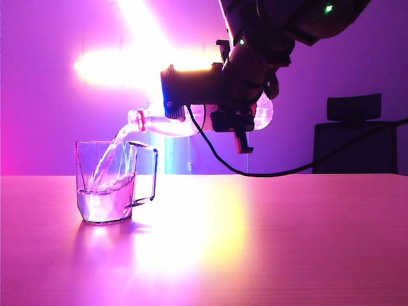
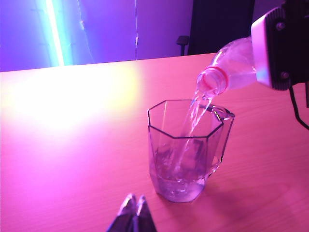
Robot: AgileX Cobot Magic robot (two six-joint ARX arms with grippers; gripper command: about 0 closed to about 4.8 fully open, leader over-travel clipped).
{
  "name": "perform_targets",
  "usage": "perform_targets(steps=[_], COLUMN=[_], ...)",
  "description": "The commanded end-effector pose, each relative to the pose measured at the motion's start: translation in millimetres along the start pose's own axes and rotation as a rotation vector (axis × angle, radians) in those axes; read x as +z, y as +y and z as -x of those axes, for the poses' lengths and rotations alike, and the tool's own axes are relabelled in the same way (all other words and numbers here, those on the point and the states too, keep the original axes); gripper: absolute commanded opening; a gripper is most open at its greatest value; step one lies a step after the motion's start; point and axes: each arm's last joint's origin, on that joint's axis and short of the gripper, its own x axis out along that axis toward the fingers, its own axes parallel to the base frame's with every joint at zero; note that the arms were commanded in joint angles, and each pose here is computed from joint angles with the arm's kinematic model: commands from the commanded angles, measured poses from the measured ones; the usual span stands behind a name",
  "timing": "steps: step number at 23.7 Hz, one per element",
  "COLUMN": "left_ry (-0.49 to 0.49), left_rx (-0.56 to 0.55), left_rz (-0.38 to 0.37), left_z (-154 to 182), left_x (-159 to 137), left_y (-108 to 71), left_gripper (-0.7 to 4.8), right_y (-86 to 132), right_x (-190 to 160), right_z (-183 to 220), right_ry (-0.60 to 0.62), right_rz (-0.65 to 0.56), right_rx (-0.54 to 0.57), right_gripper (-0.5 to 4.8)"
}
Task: Pick up the mineral water bottle on the table and pour water into the mug until it's half full.
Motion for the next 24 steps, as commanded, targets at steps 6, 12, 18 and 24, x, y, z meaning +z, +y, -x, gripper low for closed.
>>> perform_targets(steps=[6,12,18,24], left_ry=[-0.007,-0.008,-0.008,-0.008], left_rx=[-0.003,-0.003,-0.004,-0.004], left_rz=[0.003,0.003,0.003,0.003], left_z=[0.2,0.2,0.2,0.2], left_x=[1.7,1.8,1.8,1.8], left_y=[-0.2,-0.2,-0.2,-0.2], left_gripper=[-0.02,-0.02,-0.02,-0.02], right_y=[-12.0,-11.3,-4.9,-0.1], right_x=[0.6,0.5,0.6,1.5], right_z=[2.6,2.7,2.7,3.1], right_ry=[-0.003,-0.004,-0.007,-0.025], right_rz=[-0.034,-0.075,-0.245,-0.463], right_rx=[-0.065,-0.062,0.000,0.055], right_gripper=[1.56,1.56,1.56,1.56])
